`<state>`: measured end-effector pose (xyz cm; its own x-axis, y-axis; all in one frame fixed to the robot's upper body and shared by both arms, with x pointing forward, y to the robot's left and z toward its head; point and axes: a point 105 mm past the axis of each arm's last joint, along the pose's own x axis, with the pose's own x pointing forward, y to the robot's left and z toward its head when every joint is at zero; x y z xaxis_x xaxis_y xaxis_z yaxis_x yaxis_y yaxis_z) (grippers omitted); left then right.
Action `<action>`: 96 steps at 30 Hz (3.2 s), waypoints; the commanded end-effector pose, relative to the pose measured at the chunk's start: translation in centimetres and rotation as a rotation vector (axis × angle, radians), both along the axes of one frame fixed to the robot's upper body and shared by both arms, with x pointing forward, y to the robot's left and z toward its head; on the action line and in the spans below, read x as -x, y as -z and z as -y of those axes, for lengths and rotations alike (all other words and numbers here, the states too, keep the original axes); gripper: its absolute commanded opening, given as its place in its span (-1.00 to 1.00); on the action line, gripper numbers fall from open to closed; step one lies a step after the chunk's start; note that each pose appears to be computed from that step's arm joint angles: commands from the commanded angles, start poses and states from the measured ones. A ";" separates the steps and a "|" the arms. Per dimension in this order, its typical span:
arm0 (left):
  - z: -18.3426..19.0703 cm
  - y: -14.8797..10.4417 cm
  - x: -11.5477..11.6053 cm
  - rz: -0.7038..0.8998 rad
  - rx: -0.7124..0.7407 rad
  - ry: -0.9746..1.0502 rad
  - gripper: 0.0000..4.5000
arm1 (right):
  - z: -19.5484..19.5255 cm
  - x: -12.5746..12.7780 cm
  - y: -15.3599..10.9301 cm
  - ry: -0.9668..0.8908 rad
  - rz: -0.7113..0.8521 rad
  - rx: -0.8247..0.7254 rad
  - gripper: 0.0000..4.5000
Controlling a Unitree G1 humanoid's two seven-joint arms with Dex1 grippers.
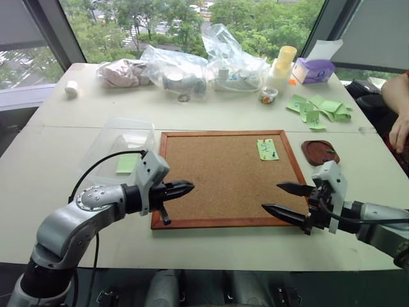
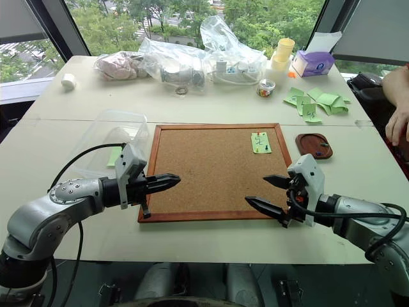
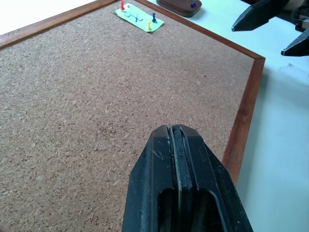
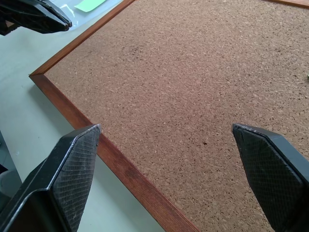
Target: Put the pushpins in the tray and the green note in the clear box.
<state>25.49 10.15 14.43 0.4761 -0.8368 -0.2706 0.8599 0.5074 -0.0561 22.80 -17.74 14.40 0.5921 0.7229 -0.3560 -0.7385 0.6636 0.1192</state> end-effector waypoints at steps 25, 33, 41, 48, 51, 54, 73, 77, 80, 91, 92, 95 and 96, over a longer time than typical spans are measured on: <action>1.1 -2.1 -1.7 0.091 -0.028 0.090 -0.98 | -1.0 -2.3 -2.2 0.109 0.134 -0.033 1.00; 1.6 1.4 -2.5 0.046 -0.174 0.200 -0.98 | -0.3 -8.4 -4.4 0.252 0.286 0.052 1.00; 1.3 5.4 -3.6 0.010 -0.335 0.222 -0.98 | 1.5 -14.8 -0.4 0.373 0.254 0.113 1.00; 1.3 5.9 -3.4 0.002 -0.338 0.208 -0.98 | 3.4 -18.0 1.3 0.438 0.241 0.128 1.00; 1.4 5.9 -3.1 -0.003 -0.330 0.206 -0.98 | 3.7 -18.7 1.3 0.449 0.246 0.125 1.00; 1.4 6.0 -2.9 -0.009 -0.331 0.202 -0.98 | 3.7 -19.3 1.1 0.448 0.254 0.117 1.00; 1.3 6.5 -2.4 -0.026 -0.357 0.193 -1.00 | 3.0 -20.4 0.7 0.453 0.246 0.024 -0.99; 1.5 6.4 -2.3 -0.022 -0.357 0.202 -1.00 | 3.5 -20.4 -0.8 0.489 0.317 -0.034 -0.99; 1.9 6.2 -2.2 -0.029 -0.340 0.209 -1.00 | 3.9 -20.3 -1.6 0.508 0.355 -0.059 -0.99; 2.0 6.8 -2.0 -0.068 -0.343 0.207 -1.00 | 3.6 -19.9 -2.5 0.511 0.405 -0.099 -0.99; 2.0 6.9 -1.9 -0.072 -0.344 0.208 -1.00 | 3.5 -19.8 -2.4 0.512 0.407 -0.100 -0.99; 2.0 7.2 -1.8 -0.082 -0.348 0.206 -1.00 | 3.3 -19.7 -2.3 0.514 0.409 -0.103 -0.99; 2.0 7.2 -1.8 -0.080 -0.348 0.206 -1.00 | 3.6 -19.6 -2.5 0.528 0.418 -0.109 -0.99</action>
<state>28.42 8.27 9.39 0.3331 -0.7821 -0.5267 0.9368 0.3380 0.0905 42.52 -21.05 15.01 0.9433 0.3298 -0.0374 -0.3304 0.9437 -0.0135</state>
